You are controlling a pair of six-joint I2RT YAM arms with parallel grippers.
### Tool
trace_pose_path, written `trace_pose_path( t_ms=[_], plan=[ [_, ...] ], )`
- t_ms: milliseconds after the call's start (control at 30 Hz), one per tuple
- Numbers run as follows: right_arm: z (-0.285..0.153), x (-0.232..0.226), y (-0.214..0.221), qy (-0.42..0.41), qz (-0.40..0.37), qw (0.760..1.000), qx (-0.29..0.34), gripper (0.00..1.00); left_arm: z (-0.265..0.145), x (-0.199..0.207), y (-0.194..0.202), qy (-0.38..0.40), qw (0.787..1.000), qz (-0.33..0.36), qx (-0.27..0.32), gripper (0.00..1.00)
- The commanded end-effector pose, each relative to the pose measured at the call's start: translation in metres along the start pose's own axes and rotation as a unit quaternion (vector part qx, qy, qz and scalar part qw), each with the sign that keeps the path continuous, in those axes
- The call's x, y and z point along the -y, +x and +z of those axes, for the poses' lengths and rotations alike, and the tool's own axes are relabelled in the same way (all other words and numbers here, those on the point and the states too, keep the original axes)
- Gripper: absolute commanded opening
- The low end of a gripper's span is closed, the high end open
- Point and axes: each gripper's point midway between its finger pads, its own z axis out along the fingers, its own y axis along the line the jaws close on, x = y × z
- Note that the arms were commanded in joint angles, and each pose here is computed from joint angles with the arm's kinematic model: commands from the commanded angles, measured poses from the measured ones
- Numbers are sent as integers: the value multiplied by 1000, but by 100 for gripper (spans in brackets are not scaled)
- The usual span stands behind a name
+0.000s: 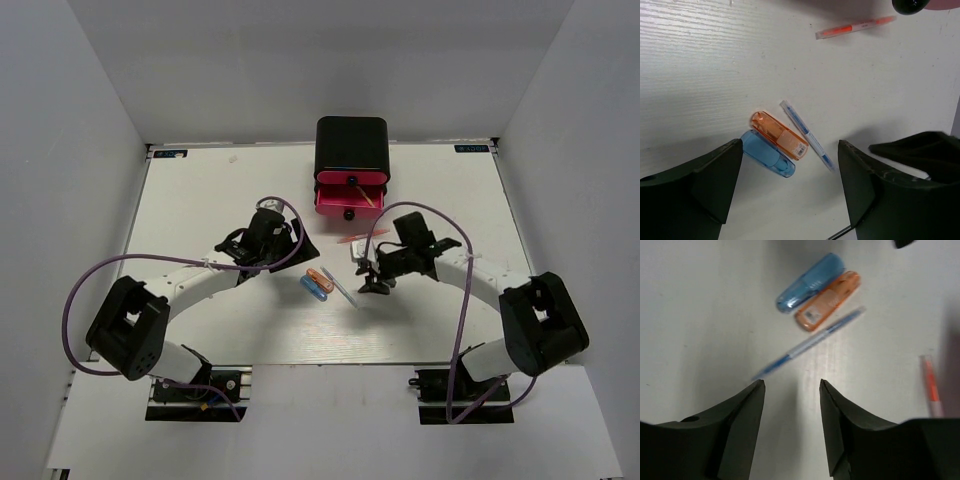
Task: Sort the stationery into containers
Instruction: Pick up the pen from the center of the board.
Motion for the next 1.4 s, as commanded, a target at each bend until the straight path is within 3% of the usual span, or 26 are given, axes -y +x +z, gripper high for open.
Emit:
trace_pose_path(
  t_ms=[0, 267, 367, 633, 733, 767, 867, 967, 1167, 1367],
  plan=[
    [11, -16, -6, 6, 39, 999, -11, 54, -9, 10, -10, 17, 1000, 7, 13, 87],
    [33, -7, 16, 92, 125, 985, -80, 60, -20, 2, -11, 8, 999, 11, 32, 88],
    [41, 11, 12, 130, 139, 979, -74, 60, -29, -5, -11, 1, 999, 6, 46, 88],
    [66, 6, 14, 114, 160, 975, -106, 60, -46, -16, -13, -4, 997, -10, 79, 89],
    [70, 10, 18, 124, 172, 969, -126, 51, -51, -19, -15, -10, 996, -15, 89, 89],
    [69, 12, 18, 132, 172, 967, -130, 38, -53, -17, -16, -6, 996, -15, 93, 89],
    [66, 13, 20, 143, 169, 965, -139, 14, -54, -21, -15, -13, 995, -15, 94, 89],
    [59, 18, 22, 165, 167, 961, -145, 4, -55, -23, -13, -13, 995, -15, 94, 89],
    [42, 47, 2, 213, 145, 958, -126, 0, -51, -25, -9, -13, 996, -19, 87, 89],
    [9, 105, -65, 271, 87, 958, -45, 0, -44, -48, 15, -52, 997, -22, 46, 89]
  ],
)
